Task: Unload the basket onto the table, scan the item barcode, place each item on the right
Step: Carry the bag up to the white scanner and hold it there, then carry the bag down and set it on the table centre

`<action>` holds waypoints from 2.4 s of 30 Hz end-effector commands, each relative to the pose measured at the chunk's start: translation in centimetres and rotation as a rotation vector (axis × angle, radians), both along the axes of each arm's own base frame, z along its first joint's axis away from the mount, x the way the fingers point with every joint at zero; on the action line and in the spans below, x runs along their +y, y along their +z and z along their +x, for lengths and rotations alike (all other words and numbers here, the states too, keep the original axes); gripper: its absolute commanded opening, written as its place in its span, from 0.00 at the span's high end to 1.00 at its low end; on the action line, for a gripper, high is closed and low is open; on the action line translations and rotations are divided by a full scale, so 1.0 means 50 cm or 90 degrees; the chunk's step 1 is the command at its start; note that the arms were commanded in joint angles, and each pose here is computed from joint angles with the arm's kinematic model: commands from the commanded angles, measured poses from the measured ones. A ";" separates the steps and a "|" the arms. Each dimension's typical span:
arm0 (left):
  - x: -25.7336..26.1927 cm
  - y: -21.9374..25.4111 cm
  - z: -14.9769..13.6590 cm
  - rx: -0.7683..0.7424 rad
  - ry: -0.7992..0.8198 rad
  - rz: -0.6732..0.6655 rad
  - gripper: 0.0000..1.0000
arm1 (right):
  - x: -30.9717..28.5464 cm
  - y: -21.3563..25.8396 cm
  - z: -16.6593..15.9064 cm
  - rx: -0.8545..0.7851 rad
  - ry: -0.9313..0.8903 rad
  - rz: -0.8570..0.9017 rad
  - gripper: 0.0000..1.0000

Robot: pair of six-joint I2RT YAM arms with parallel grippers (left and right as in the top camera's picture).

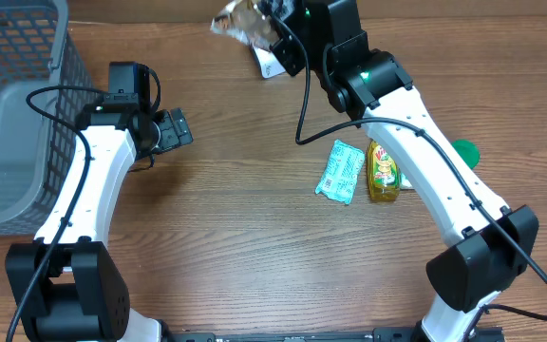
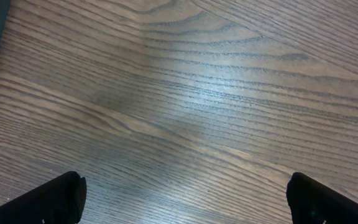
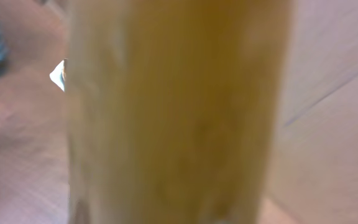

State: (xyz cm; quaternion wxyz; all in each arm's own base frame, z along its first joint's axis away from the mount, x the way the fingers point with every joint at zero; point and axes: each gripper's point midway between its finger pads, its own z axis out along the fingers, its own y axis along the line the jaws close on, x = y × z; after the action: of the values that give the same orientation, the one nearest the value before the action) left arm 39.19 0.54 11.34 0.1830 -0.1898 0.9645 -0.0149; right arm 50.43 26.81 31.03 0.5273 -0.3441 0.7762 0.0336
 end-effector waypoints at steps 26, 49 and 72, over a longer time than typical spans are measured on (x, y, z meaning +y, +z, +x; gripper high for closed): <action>0.003 0.006 0.004 -0.005 -0.007 0.011 0.00 | 0.024 -0.184 0.240 -0.259 -0.114 -0.182 0.96; 0.003 0.006 0.004 -0.005 -0.007 0.011 0.01 | 0.058 -0.349 0.225 -0.064 -0.088 -0.022 0.96; 0.003 0.006 0.004 -0.005 -0.007 0.011 0.00 | 0.024 -0.149 0.188 -0.019 -0.112 0.173 0.96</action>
State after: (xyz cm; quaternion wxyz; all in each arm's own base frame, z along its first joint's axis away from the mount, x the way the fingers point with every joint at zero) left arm 39.19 0.54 11.34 0.1830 -0.1898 0.9645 -0.0149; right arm 61.17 27.80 15.01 0.5419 -0.2403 0.8052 0.0179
